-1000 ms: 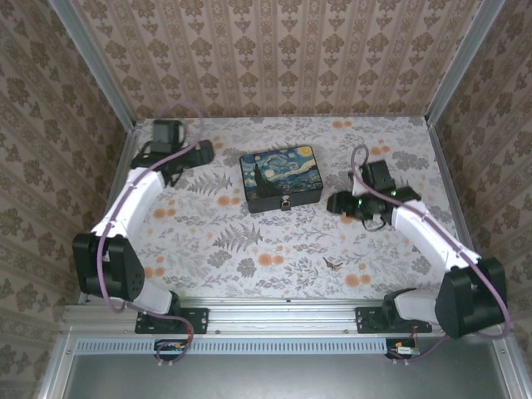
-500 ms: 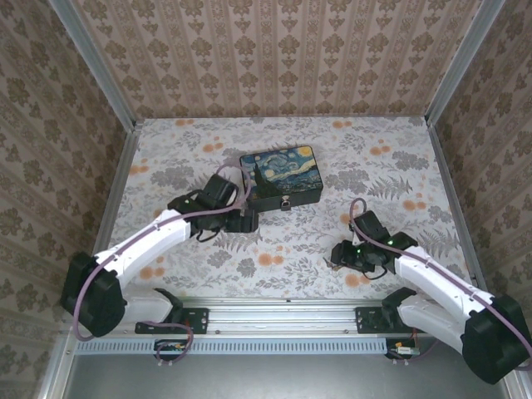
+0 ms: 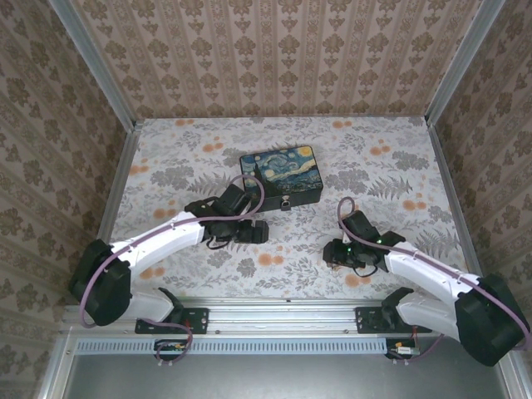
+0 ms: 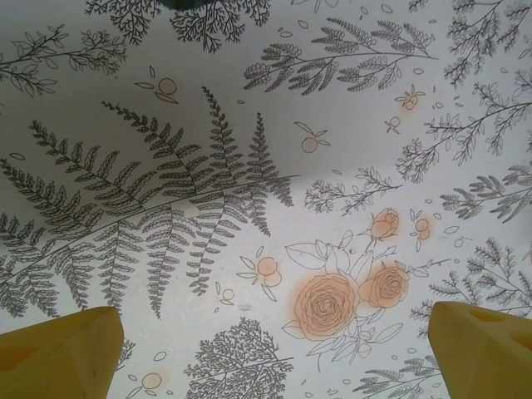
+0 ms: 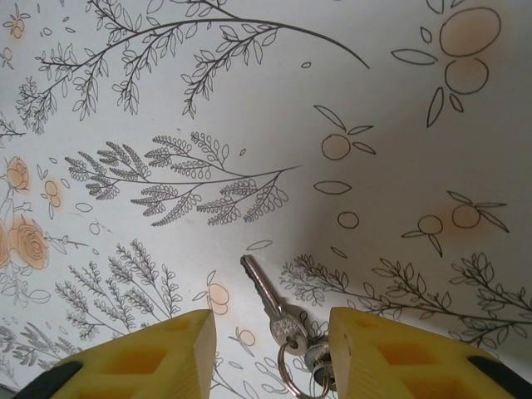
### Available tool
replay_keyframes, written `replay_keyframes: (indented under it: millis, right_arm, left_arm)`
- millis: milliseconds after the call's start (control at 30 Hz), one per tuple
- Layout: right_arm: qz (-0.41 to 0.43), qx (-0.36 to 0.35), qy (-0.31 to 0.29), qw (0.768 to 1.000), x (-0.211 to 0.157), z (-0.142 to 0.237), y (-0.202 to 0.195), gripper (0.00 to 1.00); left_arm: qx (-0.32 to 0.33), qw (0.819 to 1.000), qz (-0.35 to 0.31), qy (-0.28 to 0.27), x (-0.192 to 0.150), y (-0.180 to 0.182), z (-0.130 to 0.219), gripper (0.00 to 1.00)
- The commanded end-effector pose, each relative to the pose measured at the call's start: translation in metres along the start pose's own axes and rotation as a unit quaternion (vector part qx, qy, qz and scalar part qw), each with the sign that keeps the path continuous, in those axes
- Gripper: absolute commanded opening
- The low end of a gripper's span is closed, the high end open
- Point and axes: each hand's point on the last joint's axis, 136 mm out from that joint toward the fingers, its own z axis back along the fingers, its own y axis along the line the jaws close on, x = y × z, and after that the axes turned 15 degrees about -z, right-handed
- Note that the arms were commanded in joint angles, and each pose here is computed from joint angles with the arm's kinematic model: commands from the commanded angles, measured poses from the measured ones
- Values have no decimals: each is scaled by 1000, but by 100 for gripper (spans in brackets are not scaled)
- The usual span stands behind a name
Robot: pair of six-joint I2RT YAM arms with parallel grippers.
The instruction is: Unlock the padlock with the key
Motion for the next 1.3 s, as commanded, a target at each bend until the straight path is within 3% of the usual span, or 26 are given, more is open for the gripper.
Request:
replay_keyframes:
  millis: [0,1267]
  right_arm:
    - [24,-8,-9,1000,5,-5,1,40]
    - [68,-72,35,995,-23,-20,-19,25]
  left_arm:
    - [-8,1000,5,-7,7,-6,1,96]
    - [19,1000,12,-20,5,9,12,97]
